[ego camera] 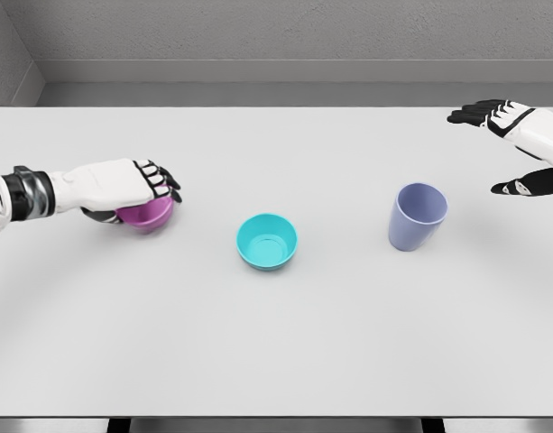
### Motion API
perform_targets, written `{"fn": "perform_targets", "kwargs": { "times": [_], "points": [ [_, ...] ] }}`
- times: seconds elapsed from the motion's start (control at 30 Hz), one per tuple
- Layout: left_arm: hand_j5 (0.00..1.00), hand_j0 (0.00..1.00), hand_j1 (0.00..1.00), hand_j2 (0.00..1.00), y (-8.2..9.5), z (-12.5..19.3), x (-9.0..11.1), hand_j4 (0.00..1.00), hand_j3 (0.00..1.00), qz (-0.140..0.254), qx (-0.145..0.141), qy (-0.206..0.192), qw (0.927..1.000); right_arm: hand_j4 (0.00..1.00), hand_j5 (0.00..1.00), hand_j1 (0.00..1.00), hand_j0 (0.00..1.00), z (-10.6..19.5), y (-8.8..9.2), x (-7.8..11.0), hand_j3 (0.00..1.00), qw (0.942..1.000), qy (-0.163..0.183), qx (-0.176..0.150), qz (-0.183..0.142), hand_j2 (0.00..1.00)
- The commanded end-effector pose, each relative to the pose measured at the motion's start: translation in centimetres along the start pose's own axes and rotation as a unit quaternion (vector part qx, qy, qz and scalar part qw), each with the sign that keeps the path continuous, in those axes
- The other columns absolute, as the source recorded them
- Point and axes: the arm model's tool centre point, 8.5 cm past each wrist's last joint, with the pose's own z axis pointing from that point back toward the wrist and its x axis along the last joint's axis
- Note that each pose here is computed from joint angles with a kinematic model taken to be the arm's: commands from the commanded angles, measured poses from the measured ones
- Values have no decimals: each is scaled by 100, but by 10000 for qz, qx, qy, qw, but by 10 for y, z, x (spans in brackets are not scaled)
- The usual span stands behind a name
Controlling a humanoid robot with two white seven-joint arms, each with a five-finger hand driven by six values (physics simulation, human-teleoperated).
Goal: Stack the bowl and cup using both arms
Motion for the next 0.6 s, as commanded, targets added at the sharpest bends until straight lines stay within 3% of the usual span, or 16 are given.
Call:
{"fn": "perform_targets", "kwargs": {
  "times": [0.0,0.33,0.57],
  "points": [
    [62,62,62,62,8,-7,8,62,62,-8,148,-124,9998,100,100,100,100,1,-1,0,100,10000,6,-14,-24,100],
    [61,61,61,61,59,-31,45,61,61,-360,820,-664,9938,100,100,100,100,0,-1,0,100,10000,4,-25,-25,100],
    [61,61,61,61,92,-45,74,61,61,-650,1196,-1053,9851,100,100,100,100,1,-1,0,100,10000,8,-21,-20,100]
  ]
}}
